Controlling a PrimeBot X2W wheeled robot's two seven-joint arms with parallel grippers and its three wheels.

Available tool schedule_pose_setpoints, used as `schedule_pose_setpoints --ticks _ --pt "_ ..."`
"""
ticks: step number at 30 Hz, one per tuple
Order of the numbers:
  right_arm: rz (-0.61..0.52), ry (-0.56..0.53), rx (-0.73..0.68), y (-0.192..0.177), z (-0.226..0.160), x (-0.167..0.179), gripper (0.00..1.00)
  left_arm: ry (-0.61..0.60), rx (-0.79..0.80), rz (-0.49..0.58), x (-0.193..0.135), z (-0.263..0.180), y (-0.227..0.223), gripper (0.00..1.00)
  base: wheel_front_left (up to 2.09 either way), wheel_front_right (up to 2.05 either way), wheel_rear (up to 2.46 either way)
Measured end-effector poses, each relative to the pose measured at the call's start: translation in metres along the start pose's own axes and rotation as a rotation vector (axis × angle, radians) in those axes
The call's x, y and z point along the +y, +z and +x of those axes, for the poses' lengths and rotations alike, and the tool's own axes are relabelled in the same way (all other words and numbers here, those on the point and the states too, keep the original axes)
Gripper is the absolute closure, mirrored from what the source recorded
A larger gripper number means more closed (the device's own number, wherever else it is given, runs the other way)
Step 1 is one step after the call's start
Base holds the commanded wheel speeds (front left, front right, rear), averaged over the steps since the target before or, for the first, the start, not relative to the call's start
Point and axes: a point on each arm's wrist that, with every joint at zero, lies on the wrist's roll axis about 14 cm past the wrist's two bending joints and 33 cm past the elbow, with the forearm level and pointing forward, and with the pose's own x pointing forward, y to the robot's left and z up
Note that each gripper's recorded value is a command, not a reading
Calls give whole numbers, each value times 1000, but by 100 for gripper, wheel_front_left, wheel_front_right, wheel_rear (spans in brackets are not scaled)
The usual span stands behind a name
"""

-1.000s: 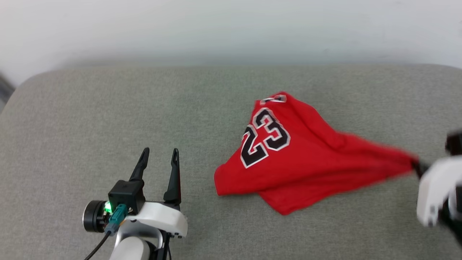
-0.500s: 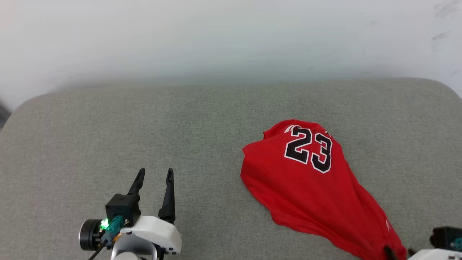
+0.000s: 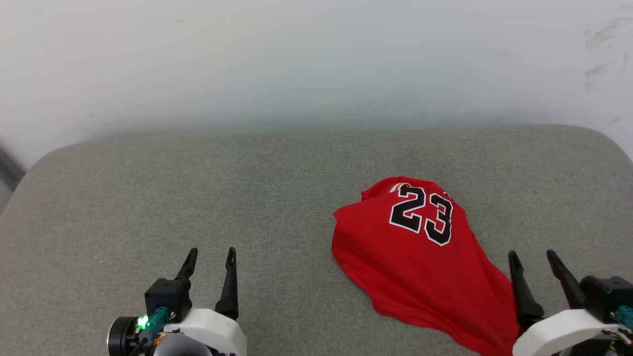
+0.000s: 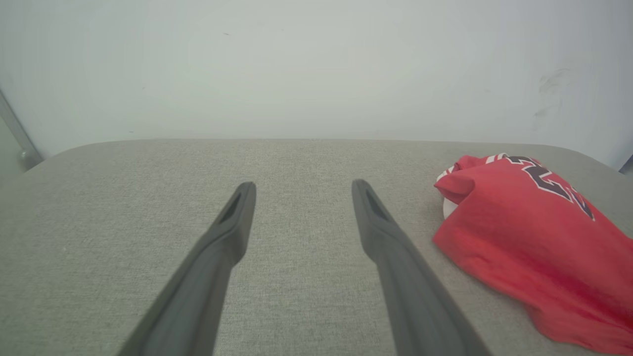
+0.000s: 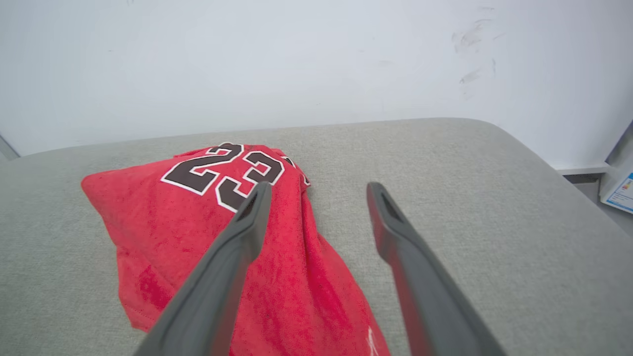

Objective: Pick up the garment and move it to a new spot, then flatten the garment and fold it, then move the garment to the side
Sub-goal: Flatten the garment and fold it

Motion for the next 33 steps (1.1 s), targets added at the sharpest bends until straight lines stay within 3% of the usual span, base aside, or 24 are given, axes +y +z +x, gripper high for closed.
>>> schedule_pose_setpoints --ticks 6,11,20,25,33 --pt "-25 107 -94 24 -4 38 0 13 9 -2 4 -4 -2 0 0 0 0" --pt "-20 135 -96 28 -9 49 0 -5 31 -16 -2 -2 -5 0 0 0 0" --pt "-12 122 -78 28 1 46 0 -329 192 -36 -89 53 -5 0 0 0 0" --pt "-3 86 -77 27 4 35 0 -499 363 28 -130 72 -30 0 0 0 0" --pt "24 12 -37 9 5 12 0 -607 641 148 -145 81 -91 0 0 0 0"
